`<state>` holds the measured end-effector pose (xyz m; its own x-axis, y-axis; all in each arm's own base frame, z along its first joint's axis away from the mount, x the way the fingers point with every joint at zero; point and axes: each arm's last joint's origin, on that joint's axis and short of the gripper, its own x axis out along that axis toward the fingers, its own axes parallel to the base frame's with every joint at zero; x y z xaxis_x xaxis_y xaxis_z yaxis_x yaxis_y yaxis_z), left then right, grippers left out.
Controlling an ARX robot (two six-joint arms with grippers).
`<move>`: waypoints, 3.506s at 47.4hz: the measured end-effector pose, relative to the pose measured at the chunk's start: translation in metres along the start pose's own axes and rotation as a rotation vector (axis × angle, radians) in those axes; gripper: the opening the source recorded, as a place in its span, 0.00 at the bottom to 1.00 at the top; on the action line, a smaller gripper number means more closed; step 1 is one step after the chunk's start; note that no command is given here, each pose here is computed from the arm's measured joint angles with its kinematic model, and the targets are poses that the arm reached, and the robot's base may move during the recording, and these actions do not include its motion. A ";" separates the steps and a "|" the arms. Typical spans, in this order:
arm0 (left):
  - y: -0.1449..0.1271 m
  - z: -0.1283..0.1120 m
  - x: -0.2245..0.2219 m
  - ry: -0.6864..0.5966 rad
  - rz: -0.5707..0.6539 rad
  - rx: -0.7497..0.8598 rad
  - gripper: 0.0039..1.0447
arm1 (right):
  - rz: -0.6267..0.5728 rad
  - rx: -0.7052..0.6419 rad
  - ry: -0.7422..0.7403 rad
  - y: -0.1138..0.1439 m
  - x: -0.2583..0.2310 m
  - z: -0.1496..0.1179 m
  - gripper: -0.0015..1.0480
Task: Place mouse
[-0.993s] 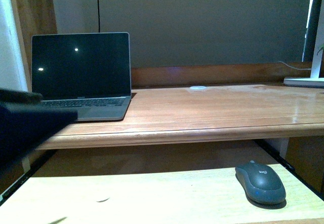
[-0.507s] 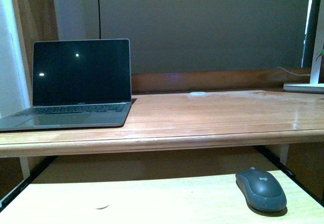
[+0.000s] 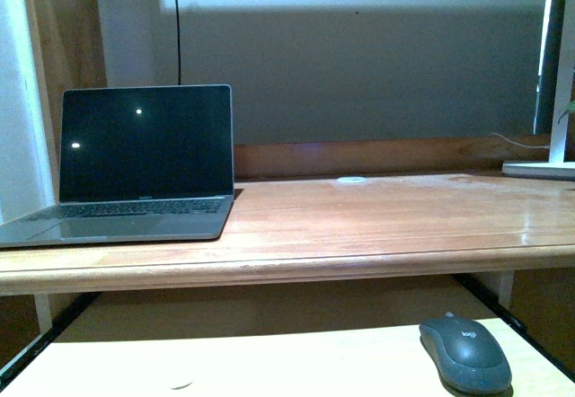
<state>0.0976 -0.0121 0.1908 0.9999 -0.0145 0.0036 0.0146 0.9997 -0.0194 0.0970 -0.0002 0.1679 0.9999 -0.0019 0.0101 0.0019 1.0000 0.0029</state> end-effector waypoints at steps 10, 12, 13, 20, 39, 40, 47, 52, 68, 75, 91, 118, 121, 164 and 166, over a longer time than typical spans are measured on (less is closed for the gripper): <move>0.012 -0.008 0.000 0.002 0.011 0.008 0.02 | 0.000 0.000 0.000 0.000 0.000 0.000 0.93; 0.012 -0.009 0.000 0.004 0.009 0.008 0.02 | 0.000 0.000 0.000 0.000 0.000 0.000 0.93; 0.012 -0.010 0.000 0.004 0.010 0.008 0.02 | 0.000 0.000 0.000 0.000 0.000 0.000 0.93; 0.012 -0.012 0.000 0.004 0.011 0.008 0.02 | 0.000 0.000 0.000 0.000 0.000 0.000 0.93; 0.012 -0.025 0.000 0.005 0.011 0.009 0.02 | 0.000 0.000 0.000 0.000 0.000 0.000 0.93; 0.012 -0.025 0.000 0.005 0.011 0.009 0.02 | 0.000 0.000 0.000 0.000 0.000 0.000 0.93; 0.012 -0.025 0.000 0.005 0.011 0.008 0.08 | -0.008 0.002 0.004 0.000 0.000 0.000 0.93; 0.012 -0.025 0.000 0.004 0.011 0.009 0.27 | -0.138 0.030 0.130 0.003 0.004 -0.001 0.93; 0.012 -0.025 0.000 0.004 0.010 0.009 0.84 | -0.009 0.066 0.091 0.033 0.056 0.053 0.93; 0.012 -0.025 0.000 0.004 0.010 0.010 0.92 | 0.095 0.034 0.124 0.066 0.077 0.063 0.93; 0.012 -0.025 0.000 0.004 0.010 0.010 0.93 | 0.278 -0.120 0.168 0.135 0.114 0.062 0.93; 0.012 -0.025 0.000 0.004 0.010 0.010 0.93 | 0.251 -0.270 0.350 0.162 0.165 0.034 0.93; 0.012 -0.025 0.000 0.004 0.010 0.010 0.93 | 0.235 -0.269 0.375 0.162 0.171 0.034 0.93; 0.012 -0.025 0.000 0.004 0.010 0.010 0.93 | 0.109 -0.236 0.540 0.163 0.213 0.016 0.62; 0.012 -0.025 0.000 0.004 0.010 0.010 0.93 | 0.108 -0.232 0.541 0.163 0.213 0.016 0.58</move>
<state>0.0975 -0.0005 0.1656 1.0000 -0.0046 -0.0006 0.0046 0.9999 -0.0090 0.3106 0.1620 0.1865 0.8576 0.0410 -0.5126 -0.1589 0.9691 -0.1884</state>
